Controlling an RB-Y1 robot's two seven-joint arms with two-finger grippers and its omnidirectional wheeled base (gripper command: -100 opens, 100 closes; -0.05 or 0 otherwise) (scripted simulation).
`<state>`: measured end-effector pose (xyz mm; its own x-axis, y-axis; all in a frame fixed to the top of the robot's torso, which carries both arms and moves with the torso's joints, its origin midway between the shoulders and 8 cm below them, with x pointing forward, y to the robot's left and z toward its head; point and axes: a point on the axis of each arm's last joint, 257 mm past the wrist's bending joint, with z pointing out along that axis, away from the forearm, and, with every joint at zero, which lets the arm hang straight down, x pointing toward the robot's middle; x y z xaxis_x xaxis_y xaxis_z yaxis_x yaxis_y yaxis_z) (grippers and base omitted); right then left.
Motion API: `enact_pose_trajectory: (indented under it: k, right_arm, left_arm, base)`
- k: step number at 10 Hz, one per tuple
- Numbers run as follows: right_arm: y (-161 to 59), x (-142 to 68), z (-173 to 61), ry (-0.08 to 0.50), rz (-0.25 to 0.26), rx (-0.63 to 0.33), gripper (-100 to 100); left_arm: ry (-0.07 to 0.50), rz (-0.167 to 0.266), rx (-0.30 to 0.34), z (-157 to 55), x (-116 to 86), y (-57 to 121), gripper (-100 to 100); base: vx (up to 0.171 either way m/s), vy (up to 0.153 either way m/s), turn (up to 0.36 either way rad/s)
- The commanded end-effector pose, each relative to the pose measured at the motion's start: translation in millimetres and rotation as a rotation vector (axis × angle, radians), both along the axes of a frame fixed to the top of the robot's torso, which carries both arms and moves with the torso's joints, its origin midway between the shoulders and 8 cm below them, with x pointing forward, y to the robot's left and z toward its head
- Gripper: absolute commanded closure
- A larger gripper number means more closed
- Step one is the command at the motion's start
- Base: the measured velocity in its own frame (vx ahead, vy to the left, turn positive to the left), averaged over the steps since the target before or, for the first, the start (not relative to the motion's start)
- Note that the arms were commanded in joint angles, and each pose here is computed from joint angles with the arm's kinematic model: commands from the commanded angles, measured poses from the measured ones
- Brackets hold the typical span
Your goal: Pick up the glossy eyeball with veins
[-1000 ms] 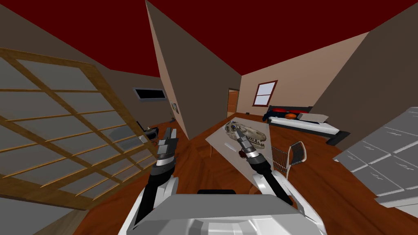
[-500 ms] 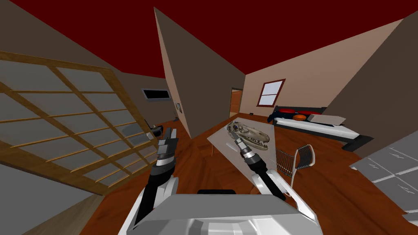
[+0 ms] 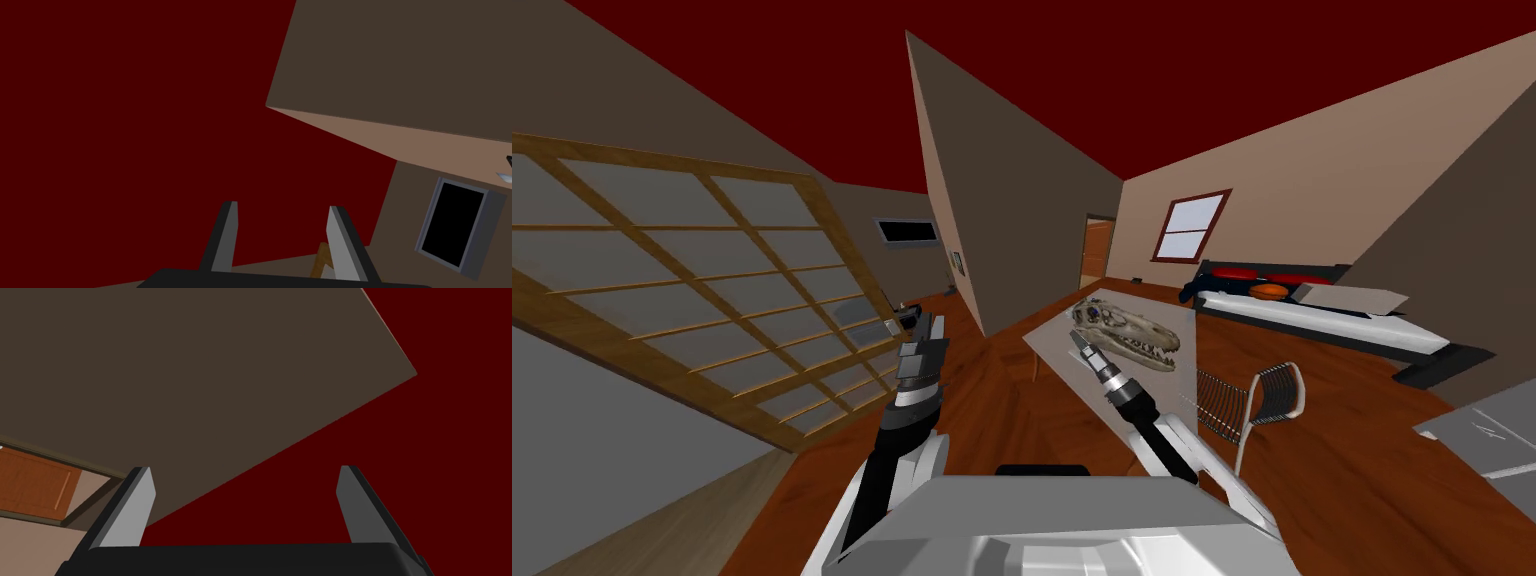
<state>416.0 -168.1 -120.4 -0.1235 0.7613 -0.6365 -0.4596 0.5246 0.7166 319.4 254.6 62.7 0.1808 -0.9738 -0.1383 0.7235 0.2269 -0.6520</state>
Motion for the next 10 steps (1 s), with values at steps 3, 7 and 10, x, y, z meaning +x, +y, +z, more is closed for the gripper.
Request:
enact_pose_trajectory:
  k: [3, 7, 10]
  right_arm:
    - [6, 4, -31, 0.043, 0.001, -0.12, -100]
    - [9, 10, -88, 0.123, 0.009, -0.294, -100]
    - [7, 10, -124, 0.163, 0.013, -0.414, -100]
  left_arm:
    - [0.0, 0.0, 0.0, 0, 0, 0.0, 0]
    - [0.0, 0.0, 0.0, 0, 0, 0.0, 0]
    - [0.0, 0.0, 0.0, 0, 0, 0.0, 0]
  base:
    - [-0.037, -0.021, 0.114]
    - [-0.039, -0.015, 0.142]
    - [-0.037, -0.023, 0.099]
